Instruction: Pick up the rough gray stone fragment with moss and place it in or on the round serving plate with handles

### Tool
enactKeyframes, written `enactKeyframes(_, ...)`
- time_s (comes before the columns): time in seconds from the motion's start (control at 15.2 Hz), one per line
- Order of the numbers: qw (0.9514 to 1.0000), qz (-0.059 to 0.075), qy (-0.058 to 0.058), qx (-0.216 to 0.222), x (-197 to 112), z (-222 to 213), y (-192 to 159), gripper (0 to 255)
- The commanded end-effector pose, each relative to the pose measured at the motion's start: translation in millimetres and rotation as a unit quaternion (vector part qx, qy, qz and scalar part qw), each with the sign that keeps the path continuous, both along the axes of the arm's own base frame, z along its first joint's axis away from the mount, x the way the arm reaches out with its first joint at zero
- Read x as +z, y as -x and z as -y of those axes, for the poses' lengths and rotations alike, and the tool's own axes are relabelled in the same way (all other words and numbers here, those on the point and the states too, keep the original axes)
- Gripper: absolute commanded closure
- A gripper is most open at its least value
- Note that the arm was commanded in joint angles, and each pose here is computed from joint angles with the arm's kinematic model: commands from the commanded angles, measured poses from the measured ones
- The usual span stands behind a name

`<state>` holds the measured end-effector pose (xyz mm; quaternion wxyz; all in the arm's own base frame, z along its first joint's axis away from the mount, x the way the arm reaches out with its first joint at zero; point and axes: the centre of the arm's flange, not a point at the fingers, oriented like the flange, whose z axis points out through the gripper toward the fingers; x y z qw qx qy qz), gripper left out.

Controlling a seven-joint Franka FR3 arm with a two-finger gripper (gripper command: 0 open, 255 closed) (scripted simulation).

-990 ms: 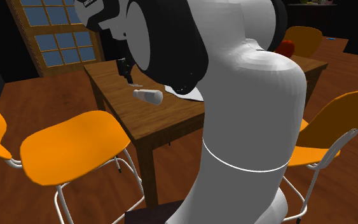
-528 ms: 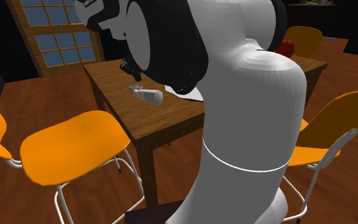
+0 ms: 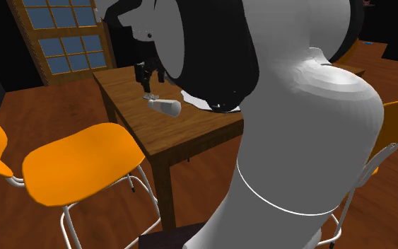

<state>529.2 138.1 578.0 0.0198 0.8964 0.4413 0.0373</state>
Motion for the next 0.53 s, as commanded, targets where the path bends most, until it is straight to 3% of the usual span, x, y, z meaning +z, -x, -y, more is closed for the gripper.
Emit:
enactKeyframes(0.0,0.9994,0.004,-0.032,0.009,-3.1,10.4,9.7,0)
enactKeyframes(0.46,0.9994,0.004,-0.032,0.009,-37.6,8.2,6.5,0)
